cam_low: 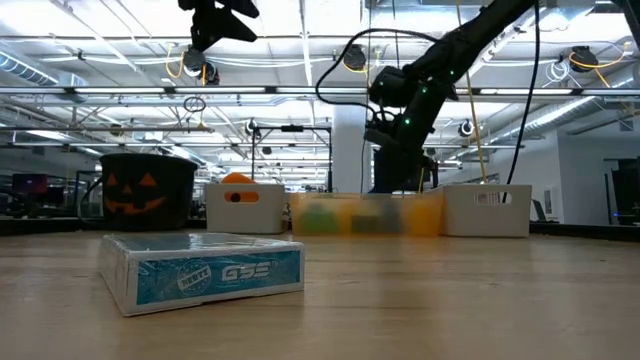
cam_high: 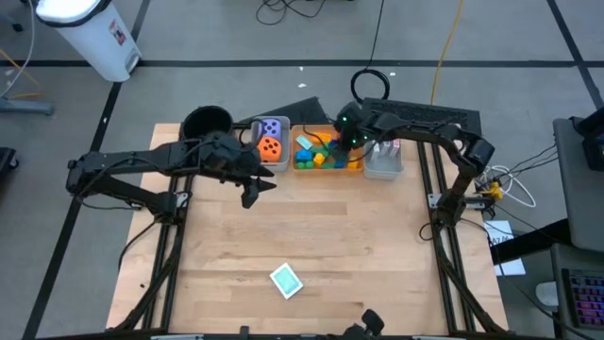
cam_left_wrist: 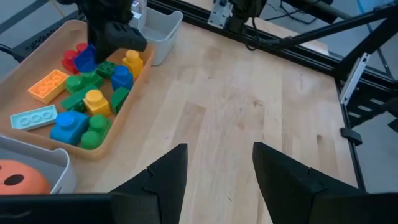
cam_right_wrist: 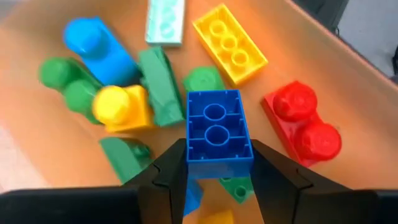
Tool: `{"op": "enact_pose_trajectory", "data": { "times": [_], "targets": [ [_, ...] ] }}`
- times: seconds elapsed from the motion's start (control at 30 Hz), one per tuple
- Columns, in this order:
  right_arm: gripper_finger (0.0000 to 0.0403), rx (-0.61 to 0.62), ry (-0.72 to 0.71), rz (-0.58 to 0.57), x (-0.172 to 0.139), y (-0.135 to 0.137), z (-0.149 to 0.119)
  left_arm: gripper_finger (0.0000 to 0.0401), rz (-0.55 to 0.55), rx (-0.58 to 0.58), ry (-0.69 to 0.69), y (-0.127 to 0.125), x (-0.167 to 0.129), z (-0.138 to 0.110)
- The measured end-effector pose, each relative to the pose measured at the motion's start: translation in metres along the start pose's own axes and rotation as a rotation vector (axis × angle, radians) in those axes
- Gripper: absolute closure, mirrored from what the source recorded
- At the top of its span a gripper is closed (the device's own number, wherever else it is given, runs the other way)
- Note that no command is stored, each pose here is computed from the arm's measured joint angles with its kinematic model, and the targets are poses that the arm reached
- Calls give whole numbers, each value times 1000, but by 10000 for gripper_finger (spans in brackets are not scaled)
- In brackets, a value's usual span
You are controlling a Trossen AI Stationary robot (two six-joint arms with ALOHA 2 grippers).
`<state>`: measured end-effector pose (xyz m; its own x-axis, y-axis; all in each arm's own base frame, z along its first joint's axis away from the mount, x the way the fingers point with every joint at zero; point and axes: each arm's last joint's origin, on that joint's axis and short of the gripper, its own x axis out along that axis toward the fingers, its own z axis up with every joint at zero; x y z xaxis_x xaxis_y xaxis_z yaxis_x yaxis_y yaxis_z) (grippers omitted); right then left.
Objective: Pick & Place Toys
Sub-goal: Put the dark blue game piece into the orange bin, then put the blue deck of cards into the right gray bin
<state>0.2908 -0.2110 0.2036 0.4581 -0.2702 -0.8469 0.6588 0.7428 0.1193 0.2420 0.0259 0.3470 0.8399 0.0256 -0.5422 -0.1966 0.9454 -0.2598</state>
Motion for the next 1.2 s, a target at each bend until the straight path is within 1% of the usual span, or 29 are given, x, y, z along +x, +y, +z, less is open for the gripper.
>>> {"op": "enact_pose_trajectory", "data": {
  "times": [0.07, 0.3, 0.63, 0.73, 0.87, 0.97, 1.07, 1.2],
  "targets": [
    [273, 4, 24, -7, 3, -1, -2, 215, 3, -3, -1, 1, 0, 0],
    [255, -1, 3, 0, 3, 0, 0, 215, 2, -5, 0, 1, 0, 0],
    [190, 2, -8, 2, 3, 0, 1, 215, 2, -25, 0, 1, 0, 0],
    [172, 18, -25, 5, -2, 0, 2, 215, 5, -25, -1, 1, 0, 0],
    [160, 67, -110, 24, -16, 2, 10, 215, 5, -25, -2, 1, 0, 0],
    [157, 102, -228, 64, -34, 6, 20, 215, 4, -25, -7, 1, 0, 1],
    [157, 134, -359, 168, -55, 12, 31, 215, -2, -24, -28, 0, 0, 3],
    [160, 175, -522, 322, -86, 28, 42, 215, -11, -21, -58, 0, 0, 6]
  ]
}}
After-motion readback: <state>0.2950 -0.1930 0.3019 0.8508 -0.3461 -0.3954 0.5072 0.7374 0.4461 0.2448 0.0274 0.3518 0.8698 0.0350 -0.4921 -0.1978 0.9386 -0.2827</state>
